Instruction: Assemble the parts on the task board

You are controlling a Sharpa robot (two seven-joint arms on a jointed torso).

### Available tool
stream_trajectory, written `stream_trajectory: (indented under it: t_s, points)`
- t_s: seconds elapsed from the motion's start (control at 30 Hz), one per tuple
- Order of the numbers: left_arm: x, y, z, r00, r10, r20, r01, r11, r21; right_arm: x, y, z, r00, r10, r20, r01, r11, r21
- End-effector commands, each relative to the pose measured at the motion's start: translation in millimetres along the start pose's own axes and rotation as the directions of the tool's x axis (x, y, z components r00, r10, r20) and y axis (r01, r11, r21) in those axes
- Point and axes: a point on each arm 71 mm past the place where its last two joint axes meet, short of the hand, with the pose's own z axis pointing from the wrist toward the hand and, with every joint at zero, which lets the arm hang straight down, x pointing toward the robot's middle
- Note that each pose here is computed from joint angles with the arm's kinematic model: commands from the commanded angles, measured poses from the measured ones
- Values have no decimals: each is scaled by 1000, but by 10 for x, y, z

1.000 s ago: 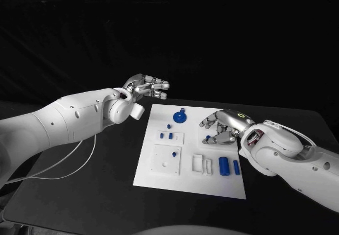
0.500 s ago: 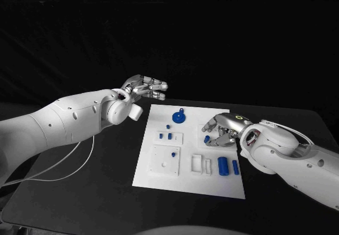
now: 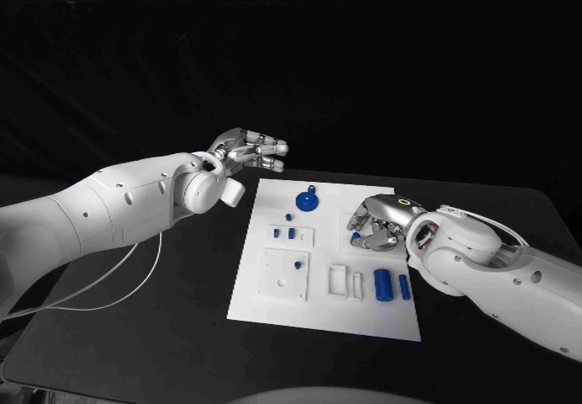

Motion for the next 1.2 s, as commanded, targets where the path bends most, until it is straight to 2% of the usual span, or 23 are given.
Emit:
stream_trajectory:
  t_s: [0.03, 0.37, 0.63, 0.87, 1.07, 1.2]
  points:
    - [22, -7, 3, 1000, -4, -18, 4, 1000, 6, 19, -1, 12, 1000, -26, -14, 26, 1000, 6]
    - [20, -5, 2, 1000, -4, -18, 4, 1000, 4, 53, 4, 39, 999, -35, -24, 35, 999, 7]
    - [19, -3, 2, 1000, -4, -18, 4, 1000, 1, 118, 3, 40, 997, -51, -62, 52, 999, 11]
    - [16, -2, 0, 1000, -3, -17, 3, 1000, 1, 142, 9, 41, 995, -69, -68, 70, 997, 14]
    - [13, -1, -1, 1000, -3, -16, 3, 1000, 0, 139, 32, 48, 996, -78, -46, 79, 997, 9]
    - [8, 0, -3, 1000, -3, -16, 3, 1000, 0, 119, 53, 52, 998, -70, -8, 70, 998, 1]
